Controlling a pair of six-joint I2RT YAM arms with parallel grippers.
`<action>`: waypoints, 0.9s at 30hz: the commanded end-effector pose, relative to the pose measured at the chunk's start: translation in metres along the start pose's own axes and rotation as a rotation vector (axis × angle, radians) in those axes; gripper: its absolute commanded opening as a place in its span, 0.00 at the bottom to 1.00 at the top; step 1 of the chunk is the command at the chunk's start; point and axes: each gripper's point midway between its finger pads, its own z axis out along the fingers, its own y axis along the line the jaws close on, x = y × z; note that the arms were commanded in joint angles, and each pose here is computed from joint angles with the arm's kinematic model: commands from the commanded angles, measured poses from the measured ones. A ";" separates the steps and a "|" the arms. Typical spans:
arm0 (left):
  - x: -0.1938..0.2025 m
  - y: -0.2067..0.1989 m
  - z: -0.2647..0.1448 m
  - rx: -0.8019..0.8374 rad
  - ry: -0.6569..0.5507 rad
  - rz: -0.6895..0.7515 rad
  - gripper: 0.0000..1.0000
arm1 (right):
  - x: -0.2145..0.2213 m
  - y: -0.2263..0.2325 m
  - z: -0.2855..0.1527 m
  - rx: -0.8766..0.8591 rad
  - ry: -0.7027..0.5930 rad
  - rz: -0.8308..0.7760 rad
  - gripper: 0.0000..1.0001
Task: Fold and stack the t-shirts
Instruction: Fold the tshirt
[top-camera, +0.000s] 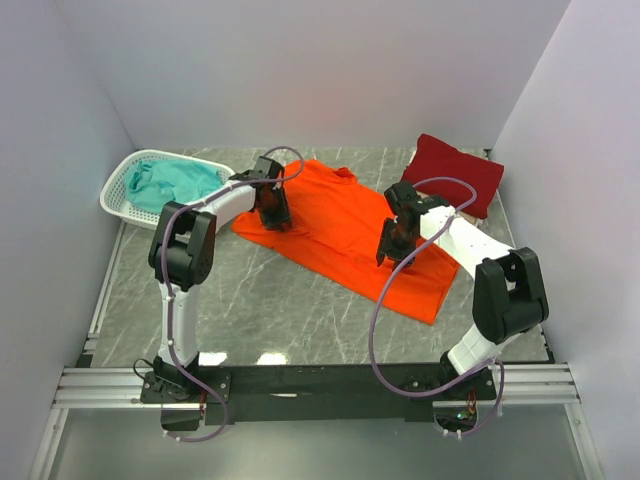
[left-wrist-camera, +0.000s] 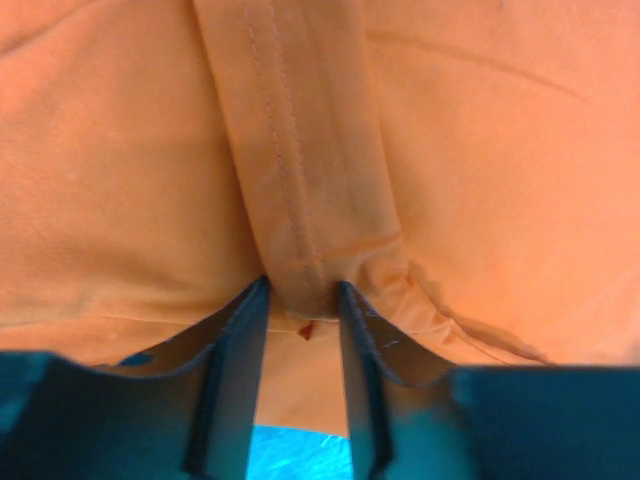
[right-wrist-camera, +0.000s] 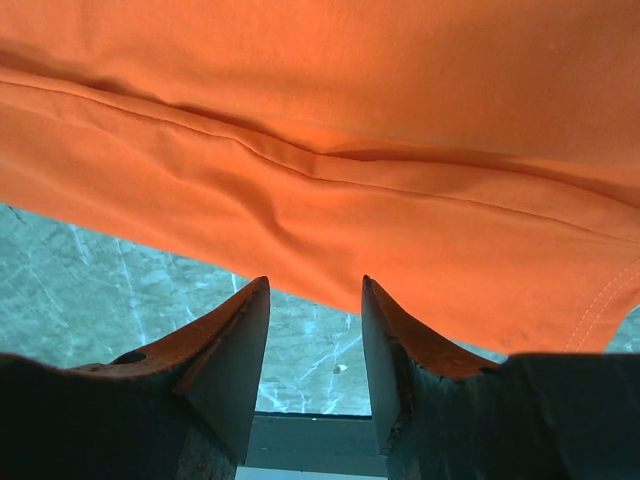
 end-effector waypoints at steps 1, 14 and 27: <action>-0.006 -0.015 0.000 0.041 -0.027 0.000 0.38 | -0.005 0.004 -0.009 -0.034 -0.045 0.009 0.49; -0.023 -0.047 -0.004 0.111 -0.044 0.003 0.01 | 0.001 -0.002 -0.003 -0.014 -0.035 0.009 0.49; -0.037 -0.081 0.002 0.204 -0.051 -0.042 0.01 | 0.003 -0.006 0.001 0.001 -0.034 0.016 0.49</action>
